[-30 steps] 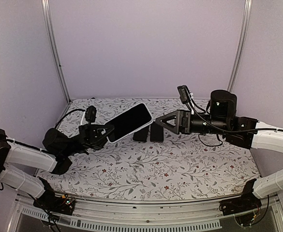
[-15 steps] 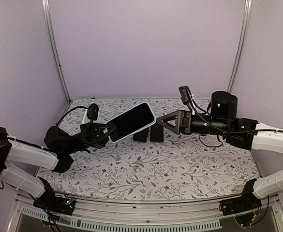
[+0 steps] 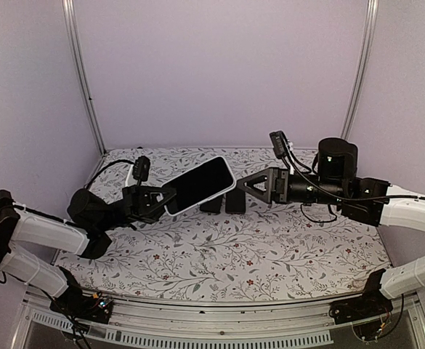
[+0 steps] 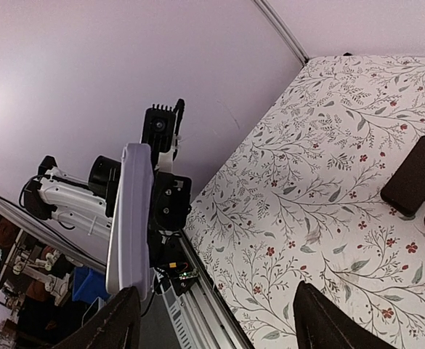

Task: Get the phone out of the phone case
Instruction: Remove the top right corner of the phone case from the phone, then remove the top left corner of the phone case from the phone.

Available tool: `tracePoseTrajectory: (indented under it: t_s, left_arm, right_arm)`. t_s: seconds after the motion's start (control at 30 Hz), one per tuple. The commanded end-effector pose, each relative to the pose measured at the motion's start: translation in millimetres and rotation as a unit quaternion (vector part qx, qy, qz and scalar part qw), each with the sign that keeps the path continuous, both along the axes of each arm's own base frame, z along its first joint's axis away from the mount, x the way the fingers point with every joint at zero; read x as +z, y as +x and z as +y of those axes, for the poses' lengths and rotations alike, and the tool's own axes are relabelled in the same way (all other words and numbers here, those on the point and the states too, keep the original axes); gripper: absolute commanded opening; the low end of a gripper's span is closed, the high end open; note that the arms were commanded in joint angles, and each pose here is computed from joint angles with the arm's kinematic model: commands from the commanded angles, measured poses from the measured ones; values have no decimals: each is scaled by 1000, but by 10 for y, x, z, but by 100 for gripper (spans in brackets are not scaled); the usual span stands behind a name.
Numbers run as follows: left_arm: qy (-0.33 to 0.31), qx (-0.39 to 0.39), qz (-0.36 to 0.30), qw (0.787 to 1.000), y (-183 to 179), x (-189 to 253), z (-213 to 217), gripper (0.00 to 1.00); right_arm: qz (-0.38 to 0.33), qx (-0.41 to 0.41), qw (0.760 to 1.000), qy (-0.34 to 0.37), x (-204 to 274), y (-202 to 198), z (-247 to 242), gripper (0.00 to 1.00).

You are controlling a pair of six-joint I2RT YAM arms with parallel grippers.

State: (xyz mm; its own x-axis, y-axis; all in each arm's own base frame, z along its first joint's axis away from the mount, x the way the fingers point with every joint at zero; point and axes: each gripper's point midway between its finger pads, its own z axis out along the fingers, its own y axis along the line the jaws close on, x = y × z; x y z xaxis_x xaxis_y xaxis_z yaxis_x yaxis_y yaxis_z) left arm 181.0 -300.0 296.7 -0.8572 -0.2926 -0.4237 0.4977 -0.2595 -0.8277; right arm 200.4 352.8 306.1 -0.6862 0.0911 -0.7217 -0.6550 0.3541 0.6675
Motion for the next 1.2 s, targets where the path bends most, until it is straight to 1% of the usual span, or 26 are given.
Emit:
tracePoseTrajectory:
  t_s: [0.0, 0.2, 0.5, 0.77, 1.17]
  left_arm:
    - [-73, -6, -109, 991, -228, 432, 187, 0]
    - [-67, -8, -113, 991, -228, 418, 196, 0]
    - [-61, -16, -122, 991, -248, 418, 176, 0]
    - [-49, -11, -112, 992, -185, 343, 155, 0]
    - [-35, -31, -112, 993, -190, 279, 91, 0]
  right_arm:
    - [-20, -15, 1000, 7, 137, -5, -69, 74]
    - [-28, -20, 999, 6, 195, -8, -107, 74]
    - [-20, 22, 1000, 3, 135, -89, 25, 75]
    - [-26, 20, 999, 5, 174, -108, -13, 75]
    - [-35, 25, 999, 10, 236, -118, 10, 75]
